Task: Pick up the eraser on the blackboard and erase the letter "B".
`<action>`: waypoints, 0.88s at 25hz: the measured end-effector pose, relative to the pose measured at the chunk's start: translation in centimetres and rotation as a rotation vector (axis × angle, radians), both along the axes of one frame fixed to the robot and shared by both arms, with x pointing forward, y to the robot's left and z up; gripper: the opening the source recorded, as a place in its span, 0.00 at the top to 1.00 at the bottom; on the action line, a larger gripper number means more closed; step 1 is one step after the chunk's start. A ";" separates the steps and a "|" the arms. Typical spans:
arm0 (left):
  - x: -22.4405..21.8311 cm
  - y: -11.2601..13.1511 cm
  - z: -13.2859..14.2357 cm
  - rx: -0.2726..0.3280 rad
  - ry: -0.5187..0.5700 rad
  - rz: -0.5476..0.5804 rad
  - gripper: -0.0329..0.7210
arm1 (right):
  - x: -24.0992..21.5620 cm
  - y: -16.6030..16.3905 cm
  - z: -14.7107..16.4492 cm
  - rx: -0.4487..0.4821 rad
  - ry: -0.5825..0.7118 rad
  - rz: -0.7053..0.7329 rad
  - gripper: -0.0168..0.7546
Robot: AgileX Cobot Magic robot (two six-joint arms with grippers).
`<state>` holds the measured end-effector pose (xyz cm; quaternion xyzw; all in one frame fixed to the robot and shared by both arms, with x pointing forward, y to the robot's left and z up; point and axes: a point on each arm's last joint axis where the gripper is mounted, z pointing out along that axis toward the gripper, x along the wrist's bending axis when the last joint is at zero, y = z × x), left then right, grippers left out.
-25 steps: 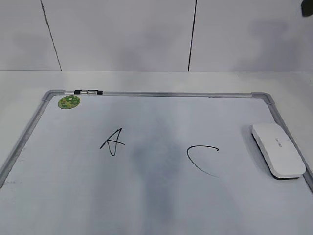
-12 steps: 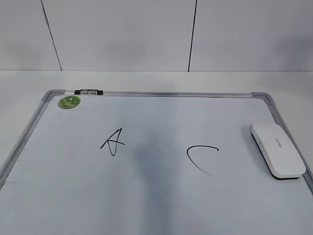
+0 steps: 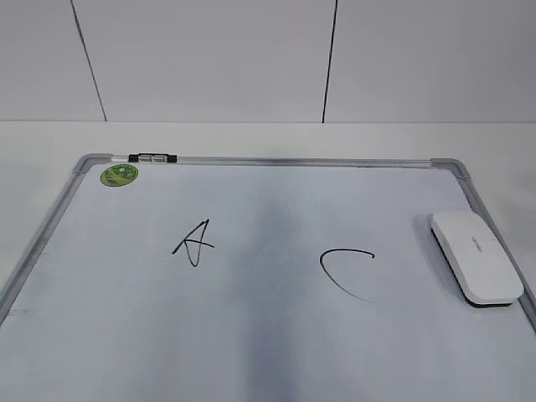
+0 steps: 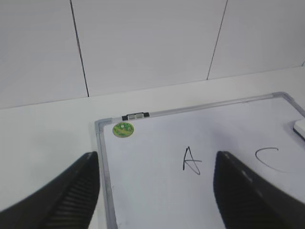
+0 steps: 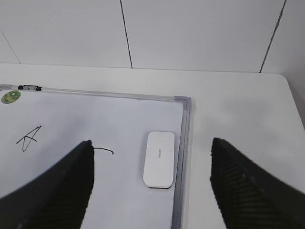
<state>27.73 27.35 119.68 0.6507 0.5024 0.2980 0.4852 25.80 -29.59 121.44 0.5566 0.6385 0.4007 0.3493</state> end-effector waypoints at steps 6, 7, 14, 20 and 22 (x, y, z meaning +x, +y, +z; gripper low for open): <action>-3.1 0.1 -5.2 0.031 0.005 -0.017 0.22 | -3.2 -0.4 -5.3 -0.007 -0.026 0.015 0.21; -3.7 0.2 -6.1 0.030 -0.001 -0.017 0.22 | -3.6 -0.4 -6.1 -0.004 -0.039 0.017 0.21; -6.6 0.3 -10.3 0.035 -0.061 -0.023 0.23 | -5.9 -0.7 -10.8 -0.003 -0.098 0.019 0.21; -5.5 0.4 -12.7 0.061 0.046 -0.020 0.27 | -5.1 -0.6 -13.4 -0.038 -0.020 0.030 0.21; -5.1 0.5 -13.4 0.076 0.061 -0.007 0.30 | -4.7 -0.6 -14.1 -0.046 0.007 0.033 0.21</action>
